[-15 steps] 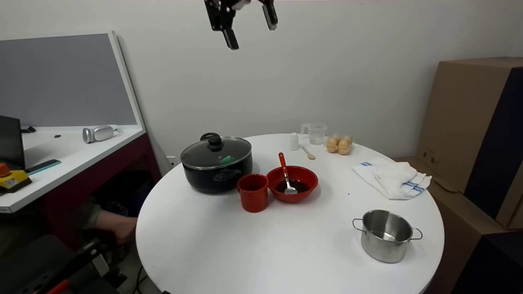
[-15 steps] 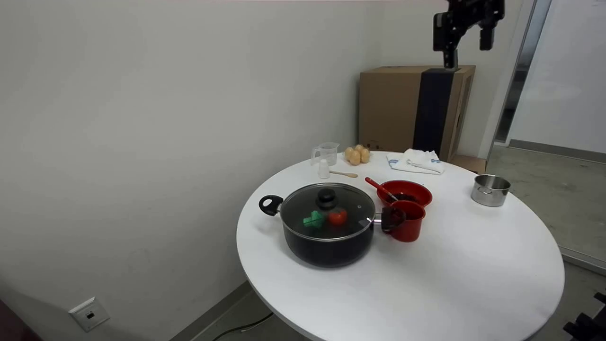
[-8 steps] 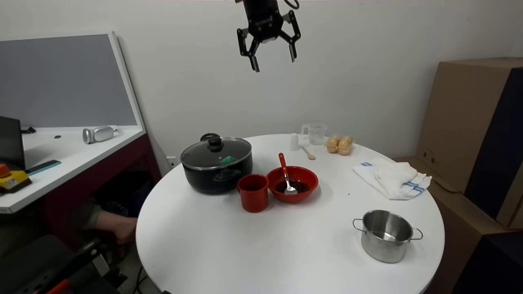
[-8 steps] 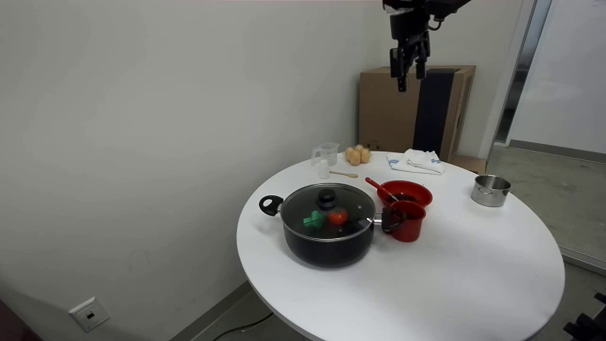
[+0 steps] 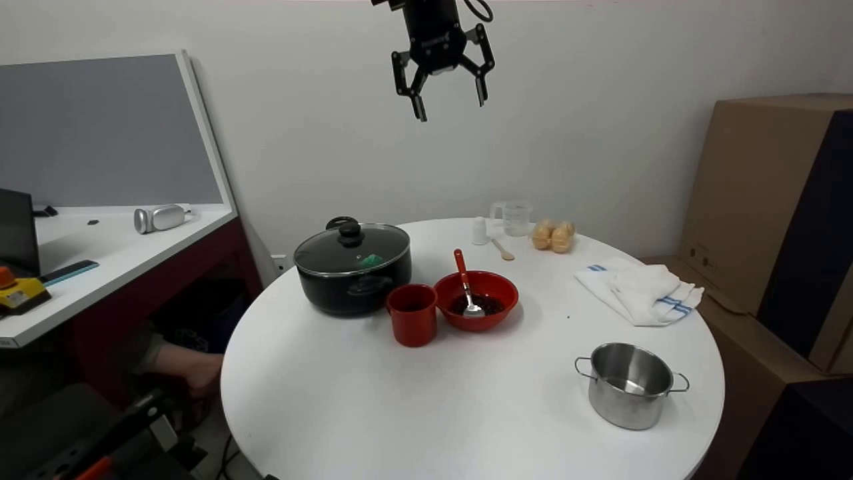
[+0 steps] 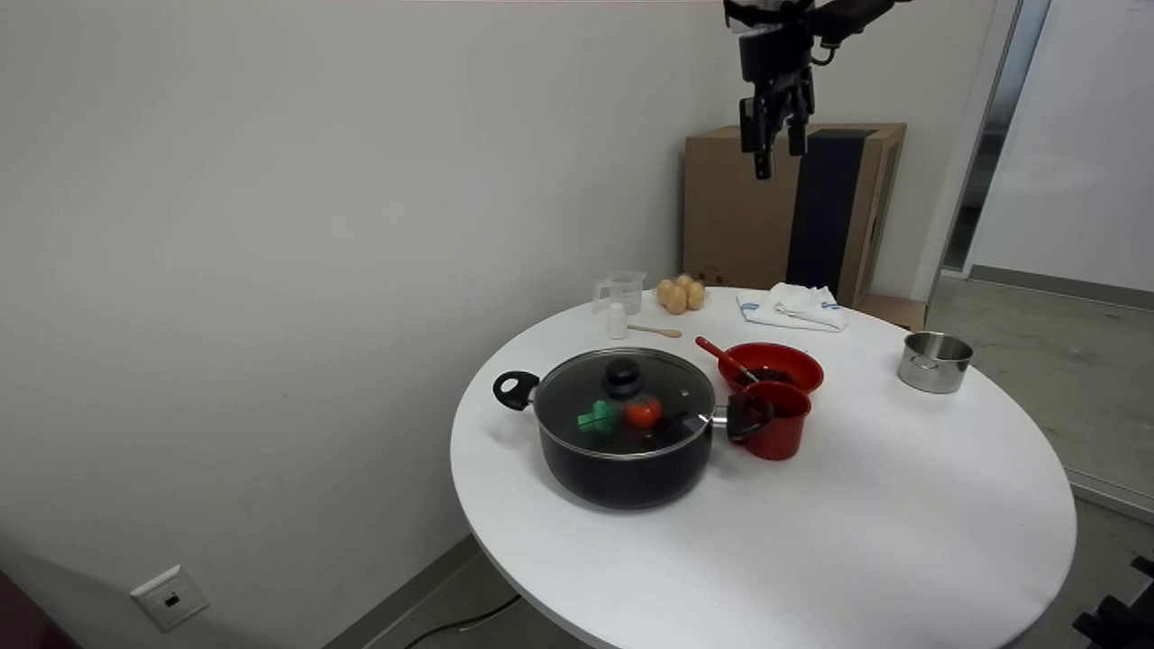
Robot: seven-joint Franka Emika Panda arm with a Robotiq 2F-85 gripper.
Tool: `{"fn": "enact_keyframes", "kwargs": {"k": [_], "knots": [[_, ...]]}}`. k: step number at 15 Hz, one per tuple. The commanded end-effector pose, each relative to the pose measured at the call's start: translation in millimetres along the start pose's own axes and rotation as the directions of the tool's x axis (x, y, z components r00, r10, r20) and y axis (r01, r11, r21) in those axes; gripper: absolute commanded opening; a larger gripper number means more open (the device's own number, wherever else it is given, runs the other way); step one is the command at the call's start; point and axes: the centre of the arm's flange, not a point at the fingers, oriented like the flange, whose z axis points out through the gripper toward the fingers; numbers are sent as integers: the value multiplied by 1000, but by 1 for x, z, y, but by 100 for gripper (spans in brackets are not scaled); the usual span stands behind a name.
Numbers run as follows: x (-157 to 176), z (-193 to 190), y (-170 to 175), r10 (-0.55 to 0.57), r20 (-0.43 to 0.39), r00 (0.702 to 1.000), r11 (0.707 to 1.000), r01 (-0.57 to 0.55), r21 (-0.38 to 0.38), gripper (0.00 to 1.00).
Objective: Use the spoon to scope some of the contents of the red bowl
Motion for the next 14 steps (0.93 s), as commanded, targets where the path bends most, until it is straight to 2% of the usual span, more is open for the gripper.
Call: {"fn": "enact_keyframes", "kwargs": {"k": [1,4,8,12,14], "knots": [[-6,2,-3,-24,60,998,1000,24,-4,100],[4,0,-5,-94,38,995,996,94,-5,100],[30,3,-3,-225,0,974,974,225,-19,100],[59,58,-6,-319,49,946,947,320,-15,100],[72,98,-12,-383,73,921,924,383,22,100]]}}
